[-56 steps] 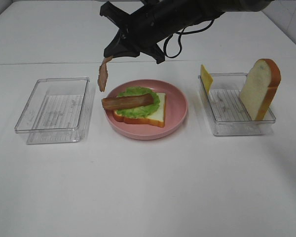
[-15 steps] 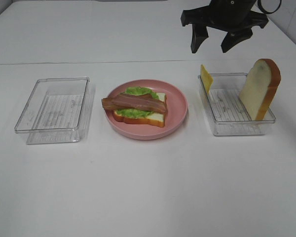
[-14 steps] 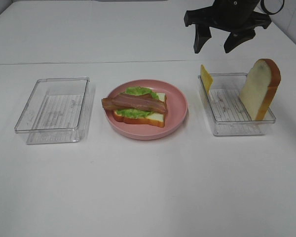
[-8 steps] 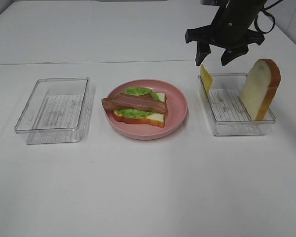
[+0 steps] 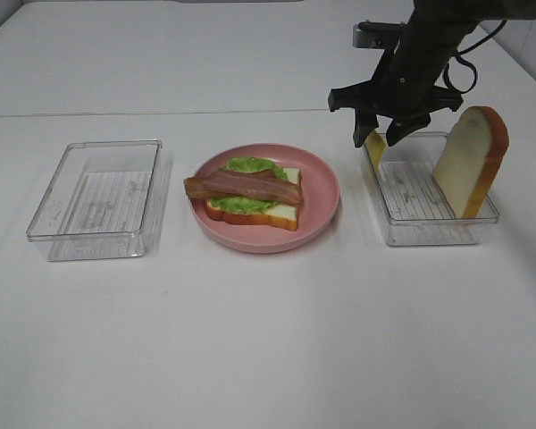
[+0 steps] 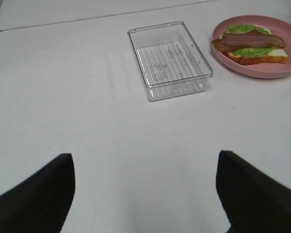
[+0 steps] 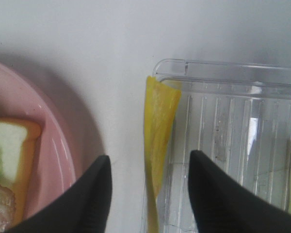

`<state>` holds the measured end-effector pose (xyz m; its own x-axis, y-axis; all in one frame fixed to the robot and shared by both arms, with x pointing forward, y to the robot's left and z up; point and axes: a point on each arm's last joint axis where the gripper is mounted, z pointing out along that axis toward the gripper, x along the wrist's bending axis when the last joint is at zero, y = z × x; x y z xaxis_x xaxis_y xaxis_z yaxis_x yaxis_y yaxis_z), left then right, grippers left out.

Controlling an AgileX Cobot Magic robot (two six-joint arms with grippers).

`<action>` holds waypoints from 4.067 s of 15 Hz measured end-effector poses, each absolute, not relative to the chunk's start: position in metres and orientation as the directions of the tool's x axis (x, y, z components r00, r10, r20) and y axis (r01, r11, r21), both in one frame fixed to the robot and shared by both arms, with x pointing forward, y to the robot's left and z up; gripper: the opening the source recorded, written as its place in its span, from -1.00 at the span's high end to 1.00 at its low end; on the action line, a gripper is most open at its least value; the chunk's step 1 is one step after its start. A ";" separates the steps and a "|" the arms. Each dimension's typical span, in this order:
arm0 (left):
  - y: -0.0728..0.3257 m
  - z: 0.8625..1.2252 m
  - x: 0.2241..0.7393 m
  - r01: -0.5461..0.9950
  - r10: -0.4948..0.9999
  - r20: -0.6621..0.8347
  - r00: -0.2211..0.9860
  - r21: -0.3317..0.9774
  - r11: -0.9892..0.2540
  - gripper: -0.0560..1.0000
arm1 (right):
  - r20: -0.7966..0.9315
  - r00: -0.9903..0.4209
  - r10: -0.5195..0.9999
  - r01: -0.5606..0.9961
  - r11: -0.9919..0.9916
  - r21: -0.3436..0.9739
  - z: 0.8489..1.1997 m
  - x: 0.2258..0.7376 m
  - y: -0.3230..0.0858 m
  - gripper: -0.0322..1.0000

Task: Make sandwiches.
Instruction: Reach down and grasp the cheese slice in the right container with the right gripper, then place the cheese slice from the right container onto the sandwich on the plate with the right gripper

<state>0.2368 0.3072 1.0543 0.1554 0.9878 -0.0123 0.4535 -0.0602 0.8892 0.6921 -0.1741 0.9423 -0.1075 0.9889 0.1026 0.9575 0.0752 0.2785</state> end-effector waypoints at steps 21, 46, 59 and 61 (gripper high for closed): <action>0.307 1.054 0.237 0.454 0.988 -0.012 0.155 0.889 -0.060 -0.54 | 0.560 -0.331 0.759 0.929 0.159 0.334 1.032 0.636 -0.103 0.94; 0.307 1.054 0.237 0.454 0.988 -0.012 0.155 0.889 -0.060 -0.54 | 0.376 -0.231 0.897 0.944 0.113 0.310 0.954 0.655 -0.084 -0.44; 0.307 1.054 0.237 0.454 0.988 -0.012 0.155 0.889 -0.060 -0.54 | 0.477 -0.236 0.847 0.953 0.105 0.285 0.958 0.652 -0.075 -0.26; 0.307 1.054 0.237 0.454 0.988 -0.012 0.155 0.889 -0.060 -0.54 | 0.488 -0.229 0.842 0.955 0.097 0.282 0.959 0.651 -0.074 -0.14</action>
<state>0.2368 0.3072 1.0543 0.1554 0.9878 -0.0123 0.4535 -0.0602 0.8892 0.6514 -0.0743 0.9590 -0.2294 0.8420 0.4883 0.9546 0.0968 0.2816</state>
